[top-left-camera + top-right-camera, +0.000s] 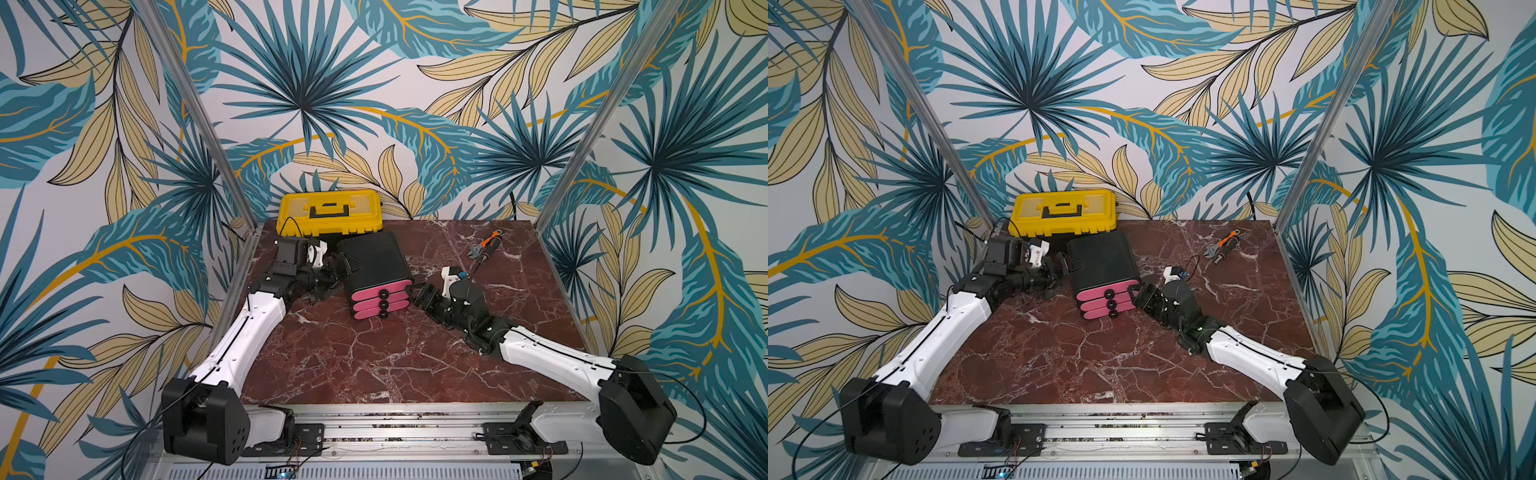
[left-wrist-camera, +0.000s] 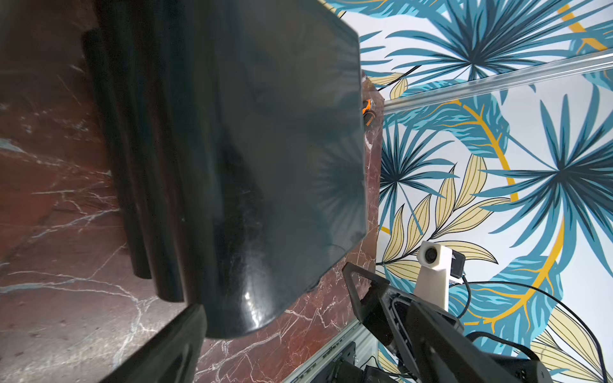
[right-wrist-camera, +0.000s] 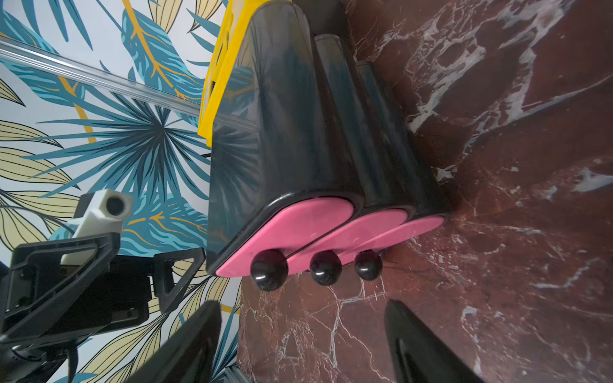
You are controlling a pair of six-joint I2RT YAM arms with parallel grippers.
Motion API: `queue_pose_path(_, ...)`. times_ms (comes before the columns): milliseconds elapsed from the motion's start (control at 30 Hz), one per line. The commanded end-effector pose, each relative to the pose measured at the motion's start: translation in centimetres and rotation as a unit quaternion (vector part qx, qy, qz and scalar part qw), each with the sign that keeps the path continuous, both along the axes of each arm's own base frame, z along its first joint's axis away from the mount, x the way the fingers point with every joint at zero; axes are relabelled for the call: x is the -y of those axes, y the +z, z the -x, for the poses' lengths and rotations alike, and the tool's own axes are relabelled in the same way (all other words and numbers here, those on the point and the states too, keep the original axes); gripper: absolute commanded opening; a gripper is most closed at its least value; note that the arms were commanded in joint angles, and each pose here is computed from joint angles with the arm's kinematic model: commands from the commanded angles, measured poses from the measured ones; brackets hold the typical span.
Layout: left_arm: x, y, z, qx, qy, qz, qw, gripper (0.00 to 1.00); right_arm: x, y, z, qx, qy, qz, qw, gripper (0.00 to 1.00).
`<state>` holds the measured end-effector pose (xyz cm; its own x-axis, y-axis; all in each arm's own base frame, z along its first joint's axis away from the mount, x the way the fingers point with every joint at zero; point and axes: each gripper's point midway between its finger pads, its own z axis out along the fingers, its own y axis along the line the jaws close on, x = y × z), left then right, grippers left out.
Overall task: Take the cookies out of the drawer
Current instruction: Open the drawer in the storage box.
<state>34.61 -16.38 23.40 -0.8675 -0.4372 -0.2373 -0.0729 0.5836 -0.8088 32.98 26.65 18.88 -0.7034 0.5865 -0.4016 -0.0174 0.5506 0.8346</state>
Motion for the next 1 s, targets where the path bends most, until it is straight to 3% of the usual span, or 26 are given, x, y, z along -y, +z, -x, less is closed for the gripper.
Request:
queue_pose_path(0,1.6,2.9,-1.0,0.046,-0.016,0.007,0.999,1.0,-1.4,2.8,-0.9,0.047,-0.003,-0.043,0.998,0.77)
queue_pose_path(367,1.1,-1.0,-0.5,0.005,-0.009,-0.033,0.999,1.0,-6.9,1.6,-1.7,0.036,0.053,-0.066,0.996,0.69)
queue_pose_path(967,0.3,-2.1,1.2,-0.018,-0.031,-0.078,0.996,1.0,-8.2,-1.3,-1.8,0.025,0.034,-0.023,0.999,0.54)
